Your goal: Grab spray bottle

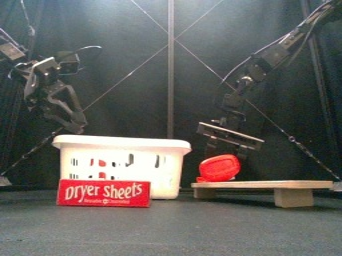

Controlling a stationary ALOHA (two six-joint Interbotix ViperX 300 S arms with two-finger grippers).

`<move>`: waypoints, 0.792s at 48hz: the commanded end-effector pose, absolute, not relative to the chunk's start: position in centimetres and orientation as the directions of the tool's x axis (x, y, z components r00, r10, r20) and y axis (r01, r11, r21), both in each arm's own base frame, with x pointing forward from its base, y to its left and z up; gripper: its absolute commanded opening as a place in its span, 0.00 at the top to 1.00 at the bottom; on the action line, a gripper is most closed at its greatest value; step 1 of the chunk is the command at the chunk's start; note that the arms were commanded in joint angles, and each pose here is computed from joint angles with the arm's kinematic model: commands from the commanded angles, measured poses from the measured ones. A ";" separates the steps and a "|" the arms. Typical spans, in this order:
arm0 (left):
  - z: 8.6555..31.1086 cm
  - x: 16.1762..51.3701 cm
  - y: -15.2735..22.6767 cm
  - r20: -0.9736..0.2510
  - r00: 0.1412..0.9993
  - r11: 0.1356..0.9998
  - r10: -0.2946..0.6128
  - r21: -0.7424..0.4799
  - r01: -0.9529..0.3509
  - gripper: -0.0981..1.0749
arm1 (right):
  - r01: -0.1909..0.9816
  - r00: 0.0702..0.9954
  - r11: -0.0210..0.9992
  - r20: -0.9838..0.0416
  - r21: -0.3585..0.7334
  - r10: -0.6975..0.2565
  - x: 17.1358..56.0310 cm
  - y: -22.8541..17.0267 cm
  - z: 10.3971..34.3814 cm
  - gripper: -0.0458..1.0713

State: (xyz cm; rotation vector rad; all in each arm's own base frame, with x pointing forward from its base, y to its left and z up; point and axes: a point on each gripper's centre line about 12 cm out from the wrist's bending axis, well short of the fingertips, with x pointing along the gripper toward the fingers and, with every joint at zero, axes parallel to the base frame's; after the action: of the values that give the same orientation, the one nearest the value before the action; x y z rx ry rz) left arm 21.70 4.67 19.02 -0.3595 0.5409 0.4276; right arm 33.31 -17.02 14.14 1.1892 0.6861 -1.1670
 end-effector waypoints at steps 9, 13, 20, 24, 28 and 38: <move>19.5 22.0 4.6 -0.550 0.783 0.856 0.291 -0.216 -0.469 0.28 | 0.946 0.306 0.009 -0.881 0.325 -0.362 33.0 -17.1 15.2 0.40; 19.5 22.0 4.6 -0.550 0.783 0.856 0.291 -0.216 -0.469 0.28 | 0.942 0.323 0.036 -0.868 0.335 -0.377 33.1 -17.0 16.0 0.42; 19.5 22.0 4.6 -0.549 0.784 0.857 0.290 -0.217 -0.468 0.28 | 0.921 0.379 0.092 -0.822 0.377 -0.424 33.1 -16.9 18.7 0.43; 19.4 22.0 4.6 -0.551 0.782 0.855 0.291 -0.217 -0.470 0.28 | 0.911 0.404 0.113 -0.799 0.397 -0.446 32.7 -16.8 20.1 0.43; 19.4 22.0 4.6 -0.551 0.782 0.855 0.291 -0.217 -0.470 0.28 | 0.903 0.419 0.124 -0.784 0.411 -0.458 32.3 -16.6 21.0 0.43; 19.4 22.0 4.6 -0.551 0.782 0.856 0.291 -0.215 -0.470 0.28 | 0.885 0.460 0.172 -0.754 0.432 -0.469 31.8 -15.7 22.2 0.43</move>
State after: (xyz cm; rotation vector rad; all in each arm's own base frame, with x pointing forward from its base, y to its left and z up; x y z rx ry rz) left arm 21.70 4.67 19.02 -0.3595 0.5409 0.4276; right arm 31.72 -16.15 20.38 0.9972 0.5622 -1.0648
